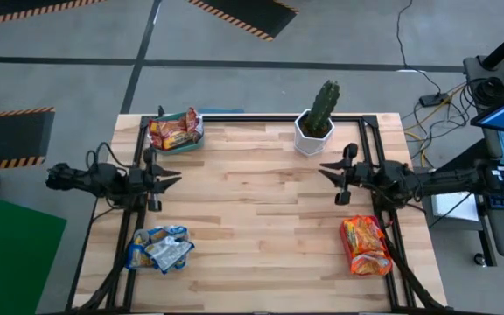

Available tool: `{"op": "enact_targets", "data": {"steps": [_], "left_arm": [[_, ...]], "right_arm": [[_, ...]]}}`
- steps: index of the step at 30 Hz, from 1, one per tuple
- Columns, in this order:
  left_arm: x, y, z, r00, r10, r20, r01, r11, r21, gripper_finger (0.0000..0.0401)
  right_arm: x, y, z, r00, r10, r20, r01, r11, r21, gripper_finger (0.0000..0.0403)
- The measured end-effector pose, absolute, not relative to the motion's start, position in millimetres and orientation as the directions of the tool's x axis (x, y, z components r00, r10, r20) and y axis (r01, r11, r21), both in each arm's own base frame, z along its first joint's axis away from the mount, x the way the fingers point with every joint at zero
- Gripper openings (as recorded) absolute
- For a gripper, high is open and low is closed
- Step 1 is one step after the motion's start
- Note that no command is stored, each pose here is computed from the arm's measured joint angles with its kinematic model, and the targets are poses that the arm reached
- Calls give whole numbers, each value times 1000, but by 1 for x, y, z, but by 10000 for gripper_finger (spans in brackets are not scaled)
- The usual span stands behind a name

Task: Sort Maruchan noodles
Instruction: Return to Home Position

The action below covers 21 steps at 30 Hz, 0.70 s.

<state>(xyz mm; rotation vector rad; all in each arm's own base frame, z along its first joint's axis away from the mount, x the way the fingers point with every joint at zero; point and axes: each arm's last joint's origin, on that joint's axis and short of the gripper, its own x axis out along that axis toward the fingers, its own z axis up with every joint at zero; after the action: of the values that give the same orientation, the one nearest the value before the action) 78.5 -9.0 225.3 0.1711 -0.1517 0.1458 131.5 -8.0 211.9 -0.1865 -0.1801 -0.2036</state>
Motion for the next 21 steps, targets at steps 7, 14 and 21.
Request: {"op": "enact_targets", "data": {"steps": [7, 14, 21], "left_arm": [[83, -10, 218, 984, 131, 123, -146, 981, 125, 38], [83, -10, 214, 984, 128, 126, -141, 985, 98, 38], [83, -9, 213, 981, 153, 116, -152, 988, -17, 38]], "right_arm": [[114, -11, 206, 933, -207, 295, 265, 949, -170, 68], [101, -11, 204, 909, -214, 357, 302, 929, -214, 68], [86, -11, 213, 854, -217, 472, 349, 913, -210, 68]]}}
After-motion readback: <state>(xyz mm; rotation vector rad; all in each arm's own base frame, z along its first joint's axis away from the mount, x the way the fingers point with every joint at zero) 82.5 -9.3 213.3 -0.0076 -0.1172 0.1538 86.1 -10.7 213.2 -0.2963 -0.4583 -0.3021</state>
